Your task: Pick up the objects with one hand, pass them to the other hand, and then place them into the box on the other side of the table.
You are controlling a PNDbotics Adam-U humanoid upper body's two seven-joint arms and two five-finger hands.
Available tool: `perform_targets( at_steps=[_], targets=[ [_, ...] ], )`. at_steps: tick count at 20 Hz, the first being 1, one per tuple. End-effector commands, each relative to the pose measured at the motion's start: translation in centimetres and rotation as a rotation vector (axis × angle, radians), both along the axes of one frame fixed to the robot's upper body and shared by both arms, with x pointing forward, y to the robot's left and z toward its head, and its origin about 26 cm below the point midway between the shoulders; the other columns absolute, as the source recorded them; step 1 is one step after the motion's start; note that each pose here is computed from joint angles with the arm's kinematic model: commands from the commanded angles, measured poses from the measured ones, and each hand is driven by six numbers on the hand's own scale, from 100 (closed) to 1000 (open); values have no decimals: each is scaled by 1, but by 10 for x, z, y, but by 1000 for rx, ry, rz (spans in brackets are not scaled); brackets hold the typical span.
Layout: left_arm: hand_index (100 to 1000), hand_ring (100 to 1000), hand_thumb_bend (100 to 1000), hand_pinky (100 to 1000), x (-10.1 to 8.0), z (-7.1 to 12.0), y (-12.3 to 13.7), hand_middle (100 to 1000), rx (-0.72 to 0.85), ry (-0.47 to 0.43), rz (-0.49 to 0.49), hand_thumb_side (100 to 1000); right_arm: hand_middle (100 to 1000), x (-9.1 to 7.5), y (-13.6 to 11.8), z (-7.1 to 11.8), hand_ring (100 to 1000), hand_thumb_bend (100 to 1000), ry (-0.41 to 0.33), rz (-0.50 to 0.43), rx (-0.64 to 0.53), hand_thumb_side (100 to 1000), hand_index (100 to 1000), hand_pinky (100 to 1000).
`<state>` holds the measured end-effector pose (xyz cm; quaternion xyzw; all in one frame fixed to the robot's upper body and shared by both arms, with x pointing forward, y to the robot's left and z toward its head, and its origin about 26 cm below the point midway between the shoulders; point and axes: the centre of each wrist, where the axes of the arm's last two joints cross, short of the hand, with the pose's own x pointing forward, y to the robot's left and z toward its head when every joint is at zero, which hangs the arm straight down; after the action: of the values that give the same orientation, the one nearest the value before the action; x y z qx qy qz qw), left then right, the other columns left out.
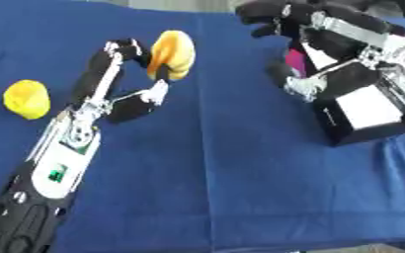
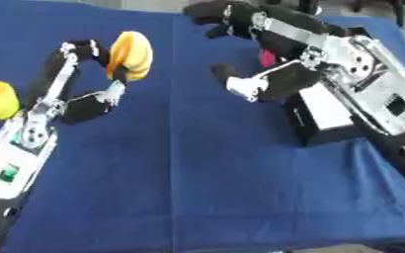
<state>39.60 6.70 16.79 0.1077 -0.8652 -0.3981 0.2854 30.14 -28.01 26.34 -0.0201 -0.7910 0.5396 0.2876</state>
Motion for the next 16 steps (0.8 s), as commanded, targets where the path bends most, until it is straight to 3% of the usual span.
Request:
perform_targets(
  at_steps=[1,16],
  targets=[
    [445,576,100,771,-7,12,-12,524,-12,-51,-48,452,992,-3,0,12,1000,100,-47,-16,-37,209,1000,918],
    [445,578,100,765,-19,19,-29,524,21,-145,-111,394,964,-3,4,19,1000,100,-51,-131,-82,198,1000,911]
  ],
)
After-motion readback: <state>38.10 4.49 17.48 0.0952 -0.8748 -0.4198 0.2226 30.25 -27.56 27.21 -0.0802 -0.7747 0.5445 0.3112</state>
